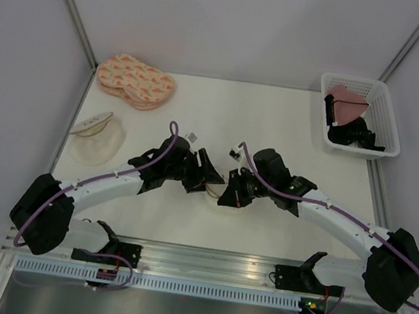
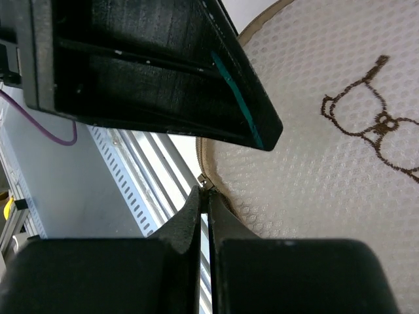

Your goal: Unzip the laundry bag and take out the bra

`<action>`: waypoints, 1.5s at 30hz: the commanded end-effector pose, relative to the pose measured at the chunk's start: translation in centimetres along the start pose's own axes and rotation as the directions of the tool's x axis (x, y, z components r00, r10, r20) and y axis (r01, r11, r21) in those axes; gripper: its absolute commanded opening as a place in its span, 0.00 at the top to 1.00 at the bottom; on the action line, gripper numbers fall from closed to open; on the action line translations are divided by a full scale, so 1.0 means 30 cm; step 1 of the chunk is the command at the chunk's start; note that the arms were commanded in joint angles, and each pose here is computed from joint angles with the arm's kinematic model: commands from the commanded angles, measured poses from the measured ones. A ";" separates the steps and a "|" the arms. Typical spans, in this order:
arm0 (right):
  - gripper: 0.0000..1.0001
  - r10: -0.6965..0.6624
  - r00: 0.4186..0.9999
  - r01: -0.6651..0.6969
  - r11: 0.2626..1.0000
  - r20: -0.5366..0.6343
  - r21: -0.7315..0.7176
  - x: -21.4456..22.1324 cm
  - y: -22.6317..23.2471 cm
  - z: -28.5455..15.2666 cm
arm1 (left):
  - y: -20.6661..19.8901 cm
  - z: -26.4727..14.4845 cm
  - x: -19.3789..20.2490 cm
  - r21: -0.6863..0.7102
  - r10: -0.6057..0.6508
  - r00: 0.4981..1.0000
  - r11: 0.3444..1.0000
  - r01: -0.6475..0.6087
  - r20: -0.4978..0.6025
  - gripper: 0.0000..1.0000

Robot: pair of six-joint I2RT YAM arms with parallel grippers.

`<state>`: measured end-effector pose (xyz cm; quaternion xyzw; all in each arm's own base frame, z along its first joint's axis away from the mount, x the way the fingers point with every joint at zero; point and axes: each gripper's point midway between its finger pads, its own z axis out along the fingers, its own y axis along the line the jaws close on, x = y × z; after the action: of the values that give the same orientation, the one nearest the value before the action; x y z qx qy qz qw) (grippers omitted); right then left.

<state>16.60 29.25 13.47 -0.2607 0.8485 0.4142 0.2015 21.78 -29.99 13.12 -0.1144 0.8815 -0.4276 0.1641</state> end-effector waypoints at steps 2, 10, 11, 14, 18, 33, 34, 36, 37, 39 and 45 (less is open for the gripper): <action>0.99 -0.038 0.998 0.038 0.999 0.050 0.002 -0.040 0.008 0.000 | -0.058 0.004 0.007 0.073 -0.028 0.999 0.997 0.030 -0.021 0.44; 1.00 -0.027 0.999 0.027 0.999 0.023 0.033 -0.014 -0.007 -0.009 | -0.048 0.020 -0.055 0.045 0.007 0.998 0.999 -0.009 0.059 0.98; 1.00 -0.022 1.000 0.022 0.999 -0.003 0.043 0.006 -0.012 -0.014 | -0.060 0.020 -0.072 0.049 0.018 0.997 0.999 -0.022 0.072 0.98; 1.00 0.015 0.996 -0.004 0.991 -0.085 0.132 0.073 -0.072 -0.014 | -0.071 0.016 -0.139 0.049 0.064 0.991 0.996 -0.070 0.116 0.98; 1.00 0.085 0.984 -0.036 0.954 -0.155 0.296 0.155 -0.181 -0.027 | -0.088 -0.004 -0.213 0.059 0.132 0.982 0.988 -0.141 0.132 0.98; 1.00 0.082 0.993 -0.119 0.603 0.087 0.789 -0.021 -0.469 -0.159 | -0.086 0.076 -0.264 0.082 0.452 0.891 0.890 -0.448 -0.047 0.98; 1.00 0.071 0.992 -0.129 0.620 0.108 0.774 -0.038 -0.460 -0.149 | -0.107 0.090 -0.304 0.083 0.465 0.885 0.883 -0.462 -0.030 0.98; 1.00 0.062 0.989 -0.140 0.673 0.133 0.726 -0.061 -0.420 -0.137 | -0.132 0.095 -0.365 0.085 0.470 0.883 0.879 -0.469 0.004 0.98; 1.00 0.055 0.988 -0.144 0.694 0.147 0.706 -0.075 -0.405 -0.131 | -0.176 0.097 -0.405 0.097 0.483 0.875 0.870 -0.484 0.038 0.98; 0.99 0.054 0.988 -0.137 0.756 0.148 0.640 -0.082 -0.358 -0.107 | -0.213 0.119 -0.455 0.097 0.492 0.867 0.862 -0.497 0.072 0.86; 1.00 0.074 0.988 -0.133 0.857 0.137 0.499 -0.068 -0.270 -0.067 | -0.104 0.072 -0.465 -0.086 0.334 0.928 0.942 -0.324 0.163 0.00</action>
<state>23.71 22.24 9.81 -0.1181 0.9391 0.1407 0.2906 35.92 -30.79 16.76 0.0539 0.8750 -0.3934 0.2769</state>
